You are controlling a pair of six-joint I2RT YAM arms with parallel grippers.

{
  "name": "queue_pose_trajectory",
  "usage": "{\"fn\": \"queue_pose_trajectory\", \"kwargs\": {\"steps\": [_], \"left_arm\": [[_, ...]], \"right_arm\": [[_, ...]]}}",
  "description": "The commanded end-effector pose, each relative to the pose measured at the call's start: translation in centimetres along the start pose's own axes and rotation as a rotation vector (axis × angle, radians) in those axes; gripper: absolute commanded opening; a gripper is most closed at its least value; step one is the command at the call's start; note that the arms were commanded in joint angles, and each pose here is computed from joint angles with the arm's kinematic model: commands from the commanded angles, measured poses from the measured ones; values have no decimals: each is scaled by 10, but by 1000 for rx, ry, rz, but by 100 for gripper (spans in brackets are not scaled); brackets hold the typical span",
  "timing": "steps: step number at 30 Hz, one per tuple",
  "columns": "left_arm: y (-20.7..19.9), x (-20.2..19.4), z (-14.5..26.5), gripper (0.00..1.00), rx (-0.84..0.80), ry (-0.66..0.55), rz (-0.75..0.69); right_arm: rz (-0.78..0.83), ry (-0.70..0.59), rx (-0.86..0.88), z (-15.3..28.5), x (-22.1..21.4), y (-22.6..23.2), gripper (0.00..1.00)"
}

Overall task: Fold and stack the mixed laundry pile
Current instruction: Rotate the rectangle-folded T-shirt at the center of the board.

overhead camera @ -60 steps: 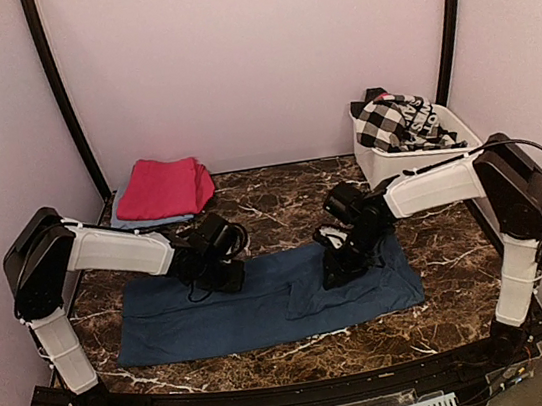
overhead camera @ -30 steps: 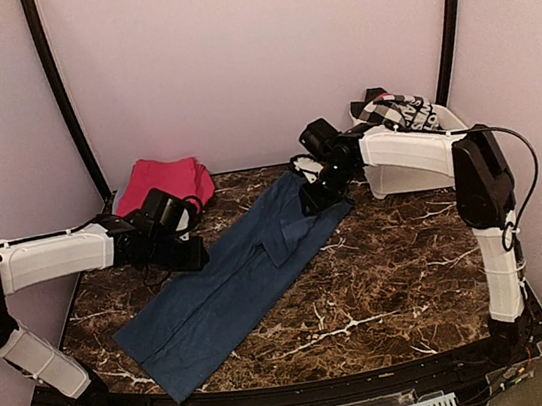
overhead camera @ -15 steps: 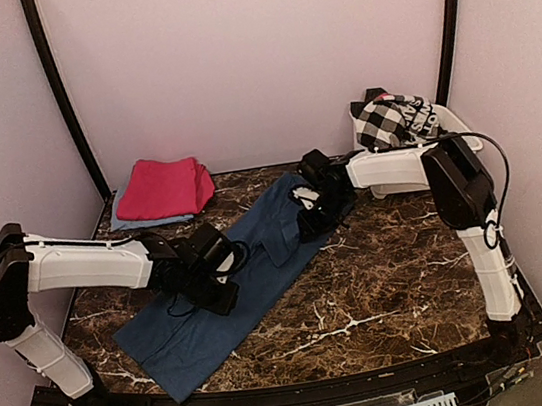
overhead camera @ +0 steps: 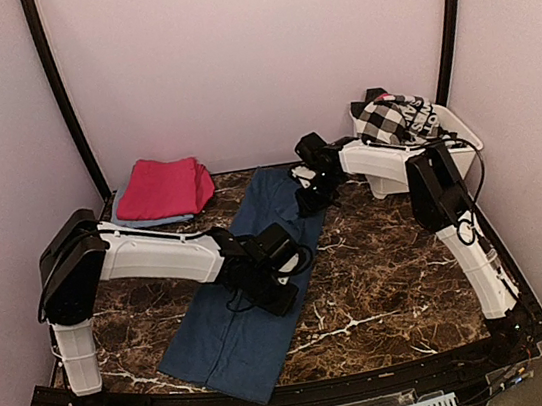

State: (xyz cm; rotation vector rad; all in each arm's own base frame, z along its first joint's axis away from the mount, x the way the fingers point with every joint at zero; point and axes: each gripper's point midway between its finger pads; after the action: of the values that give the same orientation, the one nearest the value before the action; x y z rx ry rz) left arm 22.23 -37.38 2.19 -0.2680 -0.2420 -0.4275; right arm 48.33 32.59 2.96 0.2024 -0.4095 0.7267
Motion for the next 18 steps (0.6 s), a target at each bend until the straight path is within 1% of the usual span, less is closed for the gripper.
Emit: {"fn": "queue_pose_trajectory", "kwargs": {"steps": [1,2,4,5,7,8,9,10,11,12,13,14,15,16,17,18], "left_arm": [[-40,11,-11,9,-103,43,-5],[-54,12,-8,9,-149,50,-12],[-77,28,5,9,-222,15,-21],[-81,32,12,10,-238,1,-24],[-82,44,28,10,-239,-46,-31],[-75,49,33,10,-223,-67,-23],[-73,56,47,10,-229,-97,-23],[-61,58,49,10,-210,-110,-7],[-57,65,64,11,-216,-149,1],[-41,69,65,11,-207,-166,29],[-36,77,81,12,-222,-208,51],[-15,84,81,12,-213,-230,97],[-8,92,95,13,-235,-265,129],[14,104,97,13,-230,-300,182],[22,112,106,13,-239,-328,212],[40,127,113,13,-238,-373,250]], "right_arm": [[17,66,-122,-17,-8,-48,37],[32,45,-131,-14,1,-51,37],[51,-4,-144,-1,19,-53,37],[58,-41,-137,10,30,-51,37],[63,-116,-118,35,48,-45,37],[66,-162,-102,47,56,-40,37],[66,-201,-83,62,63,-35,39],[57,-219,-58,71,60,-29,39],[54,-245,-28,81,61,-21,40],[45,-271,3,93,63,-14,41],[36,-283,34,98,60,-7,41],[30,-290,68,102,57,0,41],[24,-293,96,103,54,7,41],[17,-290,118,103,49,13,41],[11,-286,134,101,45,17,40],[-1,-278,152,99,39,22,40]]}}
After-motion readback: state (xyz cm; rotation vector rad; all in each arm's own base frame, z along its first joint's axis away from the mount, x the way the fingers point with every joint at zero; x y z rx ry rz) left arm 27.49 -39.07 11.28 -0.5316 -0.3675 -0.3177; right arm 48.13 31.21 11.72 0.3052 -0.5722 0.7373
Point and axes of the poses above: each gripper's point midway between its finger pads, its own z axis back along the fingers, its own y axis along the line the jaws close on, x = y × z, and after that the axes turned 13 degrees about z, right-handed
